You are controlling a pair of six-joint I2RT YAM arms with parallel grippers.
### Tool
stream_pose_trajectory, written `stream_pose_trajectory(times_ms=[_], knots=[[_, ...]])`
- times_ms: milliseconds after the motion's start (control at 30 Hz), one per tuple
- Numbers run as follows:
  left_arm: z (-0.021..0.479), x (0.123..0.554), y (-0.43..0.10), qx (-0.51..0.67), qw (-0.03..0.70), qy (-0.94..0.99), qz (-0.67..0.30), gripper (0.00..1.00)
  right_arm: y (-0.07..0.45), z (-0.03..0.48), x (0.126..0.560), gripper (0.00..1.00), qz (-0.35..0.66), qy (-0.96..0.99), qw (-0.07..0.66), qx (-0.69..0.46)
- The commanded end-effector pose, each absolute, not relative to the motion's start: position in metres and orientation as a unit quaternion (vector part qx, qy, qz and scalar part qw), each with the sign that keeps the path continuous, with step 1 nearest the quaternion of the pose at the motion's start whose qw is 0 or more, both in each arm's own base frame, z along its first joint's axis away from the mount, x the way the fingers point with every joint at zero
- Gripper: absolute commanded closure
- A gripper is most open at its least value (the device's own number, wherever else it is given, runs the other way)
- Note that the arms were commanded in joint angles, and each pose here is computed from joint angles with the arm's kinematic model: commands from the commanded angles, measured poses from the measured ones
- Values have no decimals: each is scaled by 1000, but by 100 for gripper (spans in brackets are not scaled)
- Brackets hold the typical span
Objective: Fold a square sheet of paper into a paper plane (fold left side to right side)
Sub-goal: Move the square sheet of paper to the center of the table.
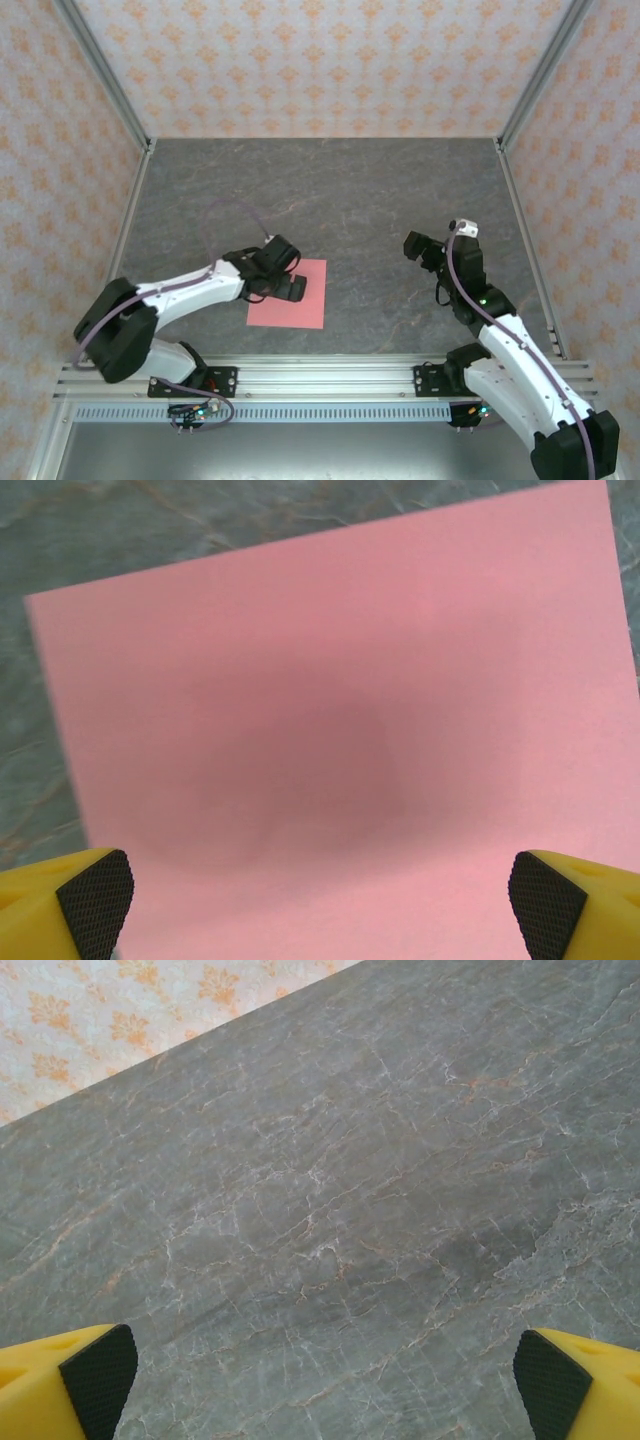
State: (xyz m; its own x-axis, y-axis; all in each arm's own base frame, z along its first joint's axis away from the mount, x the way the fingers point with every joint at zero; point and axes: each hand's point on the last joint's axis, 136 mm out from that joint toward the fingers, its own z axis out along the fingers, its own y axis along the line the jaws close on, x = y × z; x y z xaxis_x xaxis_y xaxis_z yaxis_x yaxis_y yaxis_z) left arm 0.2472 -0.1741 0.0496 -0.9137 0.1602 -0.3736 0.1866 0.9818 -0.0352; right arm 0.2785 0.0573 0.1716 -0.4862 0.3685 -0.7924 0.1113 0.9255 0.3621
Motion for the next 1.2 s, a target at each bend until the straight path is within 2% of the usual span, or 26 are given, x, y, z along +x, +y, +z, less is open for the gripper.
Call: stream_pose_trajectory(times_ms=[0, 367, 667, 1167], knots=[[43, 243, -187, 77, 145, 986, -38, 1, 56, 179, 277, 0, 127, 852, 488, 145], [12, 240, -214, 62, 75, 993, -65, 1, 60, 177, 274, 0, 134, 856, 480, 135], [-2, 252, -232, 67, 58, 993, -72, 1, 60, 178, 273, 0, 135, 858, 477, 135], [2, 347, -291, 49, 110, 991, -50, 3, 57, 175, 265, 0, 131, 862, 470, 136]])
